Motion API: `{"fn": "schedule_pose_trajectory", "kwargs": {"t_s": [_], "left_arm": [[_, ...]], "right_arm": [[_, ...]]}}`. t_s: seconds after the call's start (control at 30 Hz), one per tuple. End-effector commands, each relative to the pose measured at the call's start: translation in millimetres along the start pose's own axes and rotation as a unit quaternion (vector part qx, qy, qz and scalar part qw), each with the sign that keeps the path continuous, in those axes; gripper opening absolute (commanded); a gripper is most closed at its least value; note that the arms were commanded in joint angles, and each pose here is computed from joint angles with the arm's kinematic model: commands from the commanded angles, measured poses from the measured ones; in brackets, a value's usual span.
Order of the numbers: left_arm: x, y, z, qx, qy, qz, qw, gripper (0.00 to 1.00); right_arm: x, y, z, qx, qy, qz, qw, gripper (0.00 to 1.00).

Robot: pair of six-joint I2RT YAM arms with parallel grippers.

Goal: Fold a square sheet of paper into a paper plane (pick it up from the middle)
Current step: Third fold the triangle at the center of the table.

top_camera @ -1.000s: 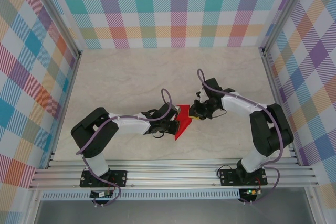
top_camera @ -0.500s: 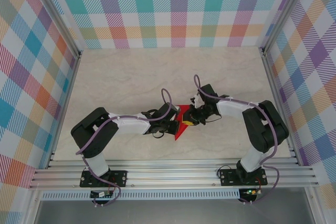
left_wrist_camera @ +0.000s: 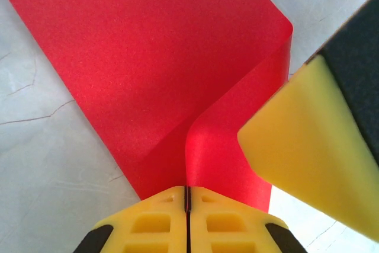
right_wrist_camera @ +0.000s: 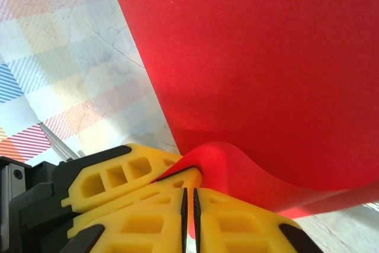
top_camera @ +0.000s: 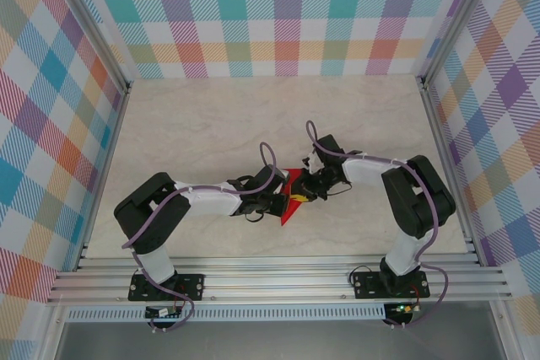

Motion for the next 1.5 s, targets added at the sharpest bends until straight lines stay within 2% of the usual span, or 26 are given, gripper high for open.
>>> {"fn": "schedule_pose_trajectory", "kwargs": {"t_s": [0.0,0.2,0.43,0.73,0.97,1.23,1.47], "left_arm": [[-5.7,-9.4,7.0,-0.001,0.009,0.026,1.000,0.07],[-4.8,-11.8,10.1,-0.003,0.018,0.030,0.999,0.07],[-4.2,-11.0,11.4,-0.008,0.025,0.032,0.999,0.07],[-4.6,-11.4,9.0,-0.009,0.016,0.034,0.999,0.07],[-5.4,-12.1,8.3,-0.009,0.013,0.036,0.999,0.07],[-5.7,-11.3,7.3,-0.012,0.012,0.038,0.999,0.07],[-4.4,-9.5,6.0,-0.012,0.009,0.036,0.999,0.07]], "right_arm": [[-6.7,-1.1,-9.7,-0.005,-0.026,0.007,1.000,0.14],[-13.0,0.7,-34.3,-0.007,-0.063,-0.004,0.998,0.14],[-19.0,3.0,-46.7,-0.015,-0.075,-0.003,0.997,0.14],[14.4,6.5,-18.7,0.008,-0.036,-0.040,0.999,0.16],[12.7,19.4,-26.9,-0.004,-0.043,-0.045,0.998,0.15],[5.7,22.8,-59.4,-0.035,-0.113,-0.050,0.992,0.14],[27.8,19.9,-19.7,-0.004,-0.056,-0.064,0.996,0.15]]}}
Point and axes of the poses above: each hand's point on the last joint's axis, 136 mm out from that joint toward the fingers, its own x axis back along the fingers, its own z axis along the line the jaws close on, y = z × x, the point moved 3 cm from there along x, back along the fingers, and after that the axes turned 8 degrees about -x, right-handed, at the moved point
